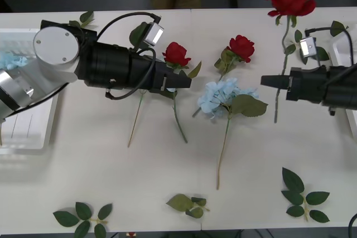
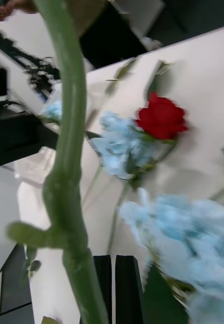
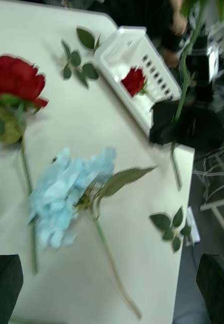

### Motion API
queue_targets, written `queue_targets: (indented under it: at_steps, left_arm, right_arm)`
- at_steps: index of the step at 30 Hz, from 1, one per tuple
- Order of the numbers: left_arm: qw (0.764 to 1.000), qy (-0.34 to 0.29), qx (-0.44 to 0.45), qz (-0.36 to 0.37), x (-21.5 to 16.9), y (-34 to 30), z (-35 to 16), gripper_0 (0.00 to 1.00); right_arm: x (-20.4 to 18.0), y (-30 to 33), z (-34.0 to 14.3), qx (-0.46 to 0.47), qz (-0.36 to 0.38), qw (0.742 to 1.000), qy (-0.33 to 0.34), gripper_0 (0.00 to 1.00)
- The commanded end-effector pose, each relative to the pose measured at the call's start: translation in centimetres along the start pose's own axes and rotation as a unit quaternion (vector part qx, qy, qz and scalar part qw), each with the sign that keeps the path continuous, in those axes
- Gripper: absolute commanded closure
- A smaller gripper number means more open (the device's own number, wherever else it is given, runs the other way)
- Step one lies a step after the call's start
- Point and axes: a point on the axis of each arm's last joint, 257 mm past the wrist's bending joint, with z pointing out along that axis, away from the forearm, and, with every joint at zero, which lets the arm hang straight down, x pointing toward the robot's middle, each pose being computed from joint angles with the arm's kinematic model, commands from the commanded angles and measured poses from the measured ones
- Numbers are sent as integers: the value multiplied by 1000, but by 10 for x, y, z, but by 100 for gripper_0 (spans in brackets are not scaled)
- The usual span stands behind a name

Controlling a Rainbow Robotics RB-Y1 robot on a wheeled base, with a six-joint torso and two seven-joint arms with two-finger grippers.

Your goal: Place the red flowers into the right box and the blue flowers into the left box. If a person shows an open palm, hand one flower to the person first, then continue sorting.

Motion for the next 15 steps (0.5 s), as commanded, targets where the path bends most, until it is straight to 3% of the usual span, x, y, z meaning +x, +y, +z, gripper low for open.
queue_targets:
  at_steps: [1,7,12,15]
  left_arm:
    - [993,93,-75,-6,-7,28,-25,0]
    - [968,184,-158,-62,17,50,-46,0]
    - [936,240,-229,-121,50,68,-65,0]
    - [914,260,-277,-140,63,82,-77,0]
  right_arm:
    - [-58,-50,-75,136,-30,990,19,100]
    - [-64,-95,-162,277,39,958,60,100]
    - [-54,-134,-235,402,42,909,101,100]
    - [-52,-132,-239,397,46,912,95,100]
